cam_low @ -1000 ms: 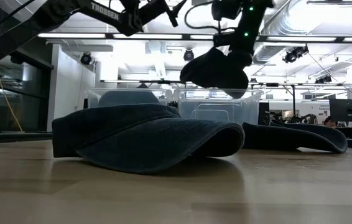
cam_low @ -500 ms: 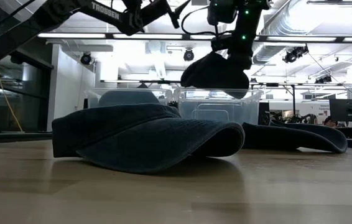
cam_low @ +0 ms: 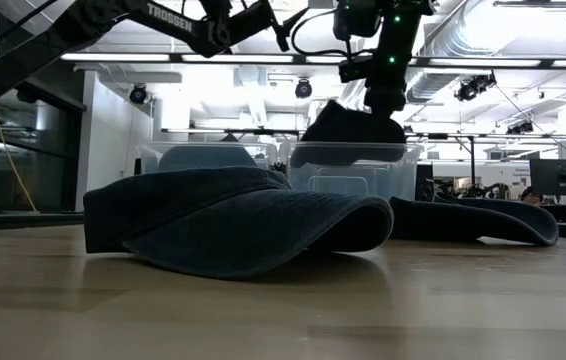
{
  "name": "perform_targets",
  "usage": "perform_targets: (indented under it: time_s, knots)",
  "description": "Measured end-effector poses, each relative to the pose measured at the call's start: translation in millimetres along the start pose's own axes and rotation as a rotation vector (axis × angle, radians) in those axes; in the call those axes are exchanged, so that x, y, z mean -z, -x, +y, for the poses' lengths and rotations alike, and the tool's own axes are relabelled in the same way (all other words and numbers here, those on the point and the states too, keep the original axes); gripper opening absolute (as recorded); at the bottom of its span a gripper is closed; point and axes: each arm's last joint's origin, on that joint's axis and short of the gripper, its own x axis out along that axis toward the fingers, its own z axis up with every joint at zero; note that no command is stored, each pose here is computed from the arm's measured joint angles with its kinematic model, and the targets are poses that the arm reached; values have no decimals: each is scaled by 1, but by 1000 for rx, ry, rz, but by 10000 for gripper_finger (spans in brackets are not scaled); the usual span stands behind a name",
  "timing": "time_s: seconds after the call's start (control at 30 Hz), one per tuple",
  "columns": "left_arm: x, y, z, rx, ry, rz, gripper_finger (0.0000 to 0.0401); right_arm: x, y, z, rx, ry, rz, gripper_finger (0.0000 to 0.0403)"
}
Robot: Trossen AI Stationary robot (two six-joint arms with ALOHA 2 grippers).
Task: Pick & Place hat
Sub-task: Put the top left blue cap into the right transparent bin, then put the top blue cap into the right transparent bin
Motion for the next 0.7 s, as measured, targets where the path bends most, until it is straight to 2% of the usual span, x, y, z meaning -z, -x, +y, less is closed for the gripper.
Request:
perform_targets:
  time_s: [0.27,0.47,0.7]
  knots:
    - [0,0,0,0,0,-1,286,-3,0,0,-26,-7,-31,115]
    - [0,0,0,-2,1,-6,286,-2,2,3,-147,6,-60,165]
    - [0,0,0,-2,1,-5,286,-1,8,0,-138,22,-84,224]
